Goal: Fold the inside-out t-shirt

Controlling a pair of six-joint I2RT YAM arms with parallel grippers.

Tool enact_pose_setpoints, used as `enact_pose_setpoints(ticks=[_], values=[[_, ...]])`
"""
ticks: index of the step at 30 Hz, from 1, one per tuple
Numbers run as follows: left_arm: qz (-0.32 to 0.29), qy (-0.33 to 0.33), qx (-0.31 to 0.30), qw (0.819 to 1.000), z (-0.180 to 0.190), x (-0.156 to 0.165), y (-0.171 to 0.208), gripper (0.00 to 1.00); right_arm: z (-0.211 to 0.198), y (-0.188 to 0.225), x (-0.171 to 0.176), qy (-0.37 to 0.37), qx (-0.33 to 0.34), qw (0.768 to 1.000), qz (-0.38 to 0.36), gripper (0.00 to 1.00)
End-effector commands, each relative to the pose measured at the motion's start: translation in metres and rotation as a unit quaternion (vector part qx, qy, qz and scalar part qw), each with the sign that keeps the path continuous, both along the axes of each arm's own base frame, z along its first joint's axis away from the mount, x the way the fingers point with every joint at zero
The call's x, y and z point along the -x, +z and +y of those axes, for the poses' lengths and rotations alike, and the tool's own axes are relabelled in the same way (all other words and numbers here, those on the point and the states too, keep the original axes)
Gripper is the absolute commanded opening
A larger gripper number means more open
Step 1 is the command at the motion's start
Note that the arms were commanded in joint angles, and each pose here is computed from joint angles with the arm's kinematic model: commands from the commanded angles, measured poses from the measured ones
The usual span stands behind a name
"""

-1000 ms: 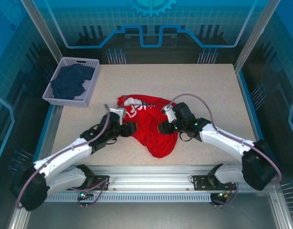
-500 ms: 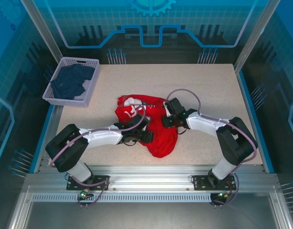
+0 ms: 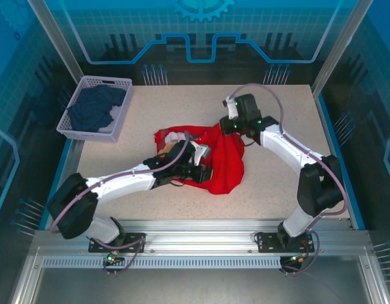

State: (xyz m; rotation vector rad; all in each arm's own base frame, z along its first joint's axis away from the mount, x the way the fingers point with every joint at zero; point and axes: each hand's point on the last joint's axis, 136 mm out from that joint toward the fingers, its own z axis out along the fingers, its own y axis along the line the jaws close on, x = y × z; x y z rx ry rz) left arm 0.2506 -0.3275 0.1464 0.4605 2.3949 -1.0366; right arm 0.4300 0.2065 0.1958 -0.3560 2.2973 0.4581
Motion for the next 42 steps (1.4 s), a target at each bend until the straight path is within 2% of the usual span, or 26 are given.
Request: enact_pose_setpoints(ticks=[1, 2, 4, 6, 8, 11, 15, 17, 21, 26, 31, 36, 37, 38, 42], values=[[-0.048, 0.009, 0.095, 0.994, -0.008, -0.016, 0.065, 0.00, -0.007, 0.005, -0.010, 0.015, -0.001, 0.999, 0.029, 0.08], [-0.052, 0.022, 0.120, 0.991, -0.006, -0.023, 0.076, 0.00, -0.012, 0.008, -0.016, 0.006, -0.004, 0.999, 0.034, 0.13], [-0.054, 0.062, 0.182, 0.980, -0.001, -0.041, 0.105, 0.00, -0.020, 0.016, -0.018, -0.004, -0.020, 0.999, 0.038, 0.30], [-0.067, 0.092, 0.214, 0.970, 0.004, -0.054, 0.129, 0.00, -0.022, 0.026, -0.009, -0.004, -0.029, 0.999, 0.022, 0.41], [-0.085, 0.122, 0.207, 0.967, 0.009, -0.065, 0.144, 0.00, -0.023, 0.034, 0.012, 0.003, -0.047, 0.999, 0.013, 0.48], [-0.095, 0.169, 0.175, 0.965, 0.021, -0.083, 0.148, 0.00, -0.026, 0.042, 0.054, 0.028, -0.061, 0.998, -0.014, 0.64], [-0.097, 0.189, 0.180, 0.960, 0.026, -0.095, 0.160, 0.00, -0.002, 0.017, 0.121, 0.094, -0.104, 0.990, -0.034, 0.72], [-0.101, 0.197, 0.175, 0.959, 0.028, -0.099, 0.165, 0.00, 0.012, -0.004, 0.149, 0.116, -0.091, 0.988, -0.052, 0.78], [-0.106, 0.204, 0.174, 0.957, 0.030, -0.104, 0.171, 0.00, 0.032, -0.034, 0.174, 0.114, -0.085, 0.986, -0.088, 0.82], [-0.114, 0.209, 0.177, 0.955, 0.031, -0.108, 0.184, 0.00, 0.052, -0.054, 0.180, 0.103, -0.041, 0.985, -0.130, 0.81], [-0.126, 0.216, 0.183, 0.951, 0.036, -0.111, 0.196, 0.00, 0.043, -0.097, 0.160, 0.019, -0.008, 0.995, -0.101, 0.82], [-0.137, 0.216, 0.190, 0.948, 0.039, -0.112, 0.210, 0.00, 0.057, -0.126, 0.142, -0.016, 0.009, 0.996, -0.082, 0.81], [-0.141, 0.216, 0.189, 0.947, 0.040, -0.112, 0.213, 0.00, 0.061, -0.125, 0.136, -0.015, 0.009, 0.996, -0.089, 0.77], [-0.144, 0.217, 0.188, 0.947, 0.041, -0.112, 0.215, 0.00, 0.064, -0.123, 0.131, -0.015, 0.008, 0.995, -0.097, 0.69], [-0.154, 0.239, 0.191, 0.939, 0.060, -0.119, 0.226, 0.00, 0.047, -0.081, 0.107, -0.032, 0.021, 0.989, -0.144, 0.13]])
